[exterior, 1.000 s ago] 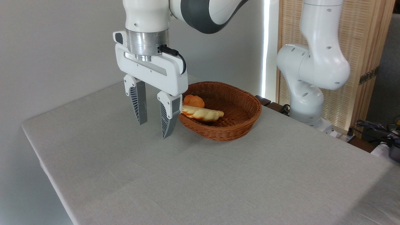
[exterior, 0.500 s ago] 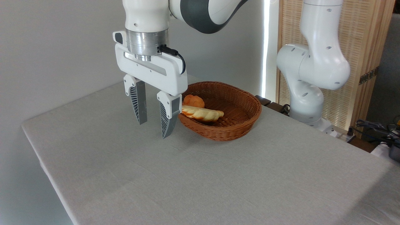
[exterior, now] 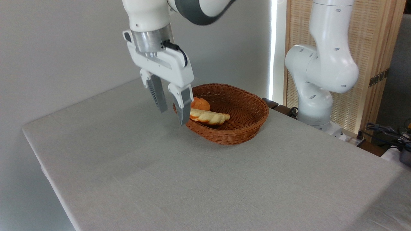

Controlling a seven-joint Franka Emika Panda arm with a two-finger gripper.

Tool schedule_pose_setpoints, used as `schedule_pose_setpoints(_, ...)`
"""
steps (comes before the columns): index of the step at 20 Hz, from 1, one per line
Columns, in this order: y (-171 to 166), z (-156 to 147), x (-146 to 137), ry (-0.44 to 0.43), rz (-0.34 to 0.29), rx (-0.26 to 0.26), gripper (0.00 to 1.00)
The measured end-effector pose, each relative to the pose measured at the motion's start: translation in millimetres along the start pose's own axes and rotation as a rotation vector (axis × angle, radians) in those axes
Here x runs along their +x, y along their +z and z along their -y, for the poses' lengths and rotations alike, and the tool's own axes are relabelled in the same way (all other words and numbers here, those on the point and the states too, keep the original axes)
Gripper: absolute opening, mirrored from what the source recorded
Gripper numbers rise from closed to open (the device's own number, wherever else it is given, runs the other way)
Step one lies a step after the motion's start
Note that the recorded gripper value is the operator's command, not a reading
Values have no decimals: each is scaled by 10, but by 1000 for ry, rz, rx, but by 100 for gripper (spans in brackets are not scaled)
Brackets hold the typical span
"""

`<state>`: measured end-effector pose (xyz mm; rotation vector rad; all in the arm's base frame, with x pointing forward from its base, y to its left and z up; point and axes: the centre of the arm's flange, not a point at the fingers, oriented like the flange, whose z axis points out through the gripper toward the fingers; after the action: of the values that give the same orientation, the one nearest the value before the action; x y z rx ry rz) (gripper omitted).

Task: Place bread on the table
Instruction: 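Move the open gripper over the basket and lower it toward the twisted bread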

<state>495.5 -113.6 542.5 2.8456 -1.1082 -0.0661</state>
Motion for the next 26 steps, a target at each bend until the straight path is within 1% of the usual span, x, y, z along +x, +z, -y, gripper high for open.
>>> schedule_pose_setpoints(4, 60, -421, 33, 76, 72, -35, 100)
schedule_pose_setpoints(7, 147, -647, 24, 117, 93, -42, 100)
schedule_pose_setpoints(10, 240, -792, -31, 141, 112, -47, 100)
schedule_pose_setpoints(16, 526, -902, -109, 169, 182, -47, 100)
schedule_pose_setpoints(22, 696, -988, -81, 187, 218, -56, 100)
schedule_pose_setpoints(26, 836, -990, -29, 192, 246, -67, 100)
